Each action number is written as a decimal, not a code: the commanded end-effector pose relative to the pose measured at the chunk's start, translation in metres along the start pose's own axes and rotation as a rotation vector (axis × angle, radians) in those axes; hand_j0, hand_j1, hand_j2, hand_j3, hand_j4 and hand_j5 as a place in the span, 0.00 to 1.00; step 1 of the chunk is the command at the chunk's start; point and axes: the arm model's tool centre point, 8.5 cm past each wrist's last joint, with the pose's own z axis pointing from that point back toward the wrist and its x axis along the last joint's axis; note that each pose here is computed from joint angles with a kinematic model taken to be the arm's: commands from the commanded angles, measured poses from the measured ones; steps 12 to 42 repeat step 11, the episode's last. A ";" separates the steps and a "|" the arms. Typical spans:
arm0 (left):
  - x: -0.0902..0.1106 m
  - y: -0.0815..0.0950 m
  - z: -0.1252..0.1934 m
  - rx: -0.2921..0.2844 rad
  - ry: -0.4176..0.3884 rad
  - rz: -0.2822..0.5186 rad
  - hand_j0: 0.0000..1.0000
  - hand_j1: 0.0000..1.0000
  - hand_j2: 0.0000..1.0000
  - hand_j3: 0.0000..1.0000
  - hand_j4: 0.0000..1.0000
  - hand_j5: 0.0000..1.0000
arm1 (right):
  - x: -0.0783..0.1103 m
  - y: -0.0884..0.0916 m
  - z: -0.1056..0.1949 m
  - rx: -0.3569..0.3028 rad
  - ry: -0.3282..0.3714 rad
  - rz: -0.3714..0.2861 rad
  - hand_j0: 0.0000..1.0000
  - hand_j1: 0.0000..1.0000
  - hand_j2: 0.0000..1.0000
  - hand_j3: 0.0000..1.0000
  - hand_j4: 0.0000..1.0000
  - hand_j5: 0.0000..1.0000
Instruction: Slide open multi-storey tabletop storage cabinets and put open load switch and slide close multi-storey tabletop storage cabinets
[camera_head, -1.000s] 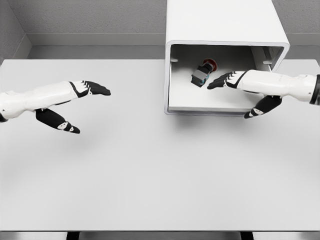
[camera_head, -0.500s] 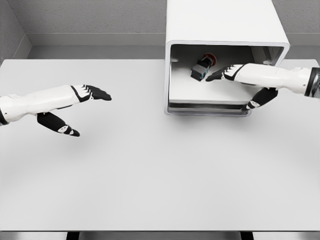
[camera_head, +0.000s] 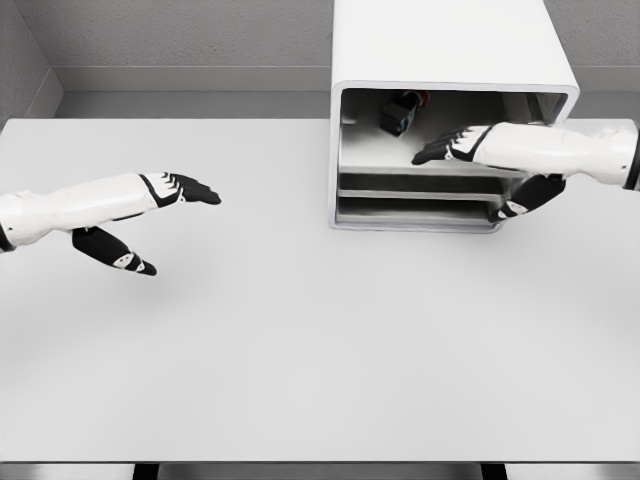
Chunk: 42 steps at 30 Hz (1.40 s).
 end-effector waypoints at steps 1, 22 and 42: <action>0.001 0.001 -0.001 0.007 -0.004 0.005 1.00 1.00 1.00 1.00 1.00 1.00 | 0.032 0.007 0.011 0.045 -0.050 0.027 1.00 1.00 1.00 1.00 1.00 1.00; 0.000 -0.002 -0.002 0.005 -0.006 0.011 1.00 1.00 1.00 1.00 1.00 1.00 | 0.013 0.060 0.136 0.239 0.271 -0.087 1.00 1.00 1.00 1.00 1.00 1.00; 0.000 -0.002 -0.002 0.005 -0.006 0.011 1.00 1.00 1.00 1.00 1.00 1.00 | 0.013 0.060 0.136 0.239 0.271 -0.087 1.00 1.00 1.00 1.00 1.00 1.00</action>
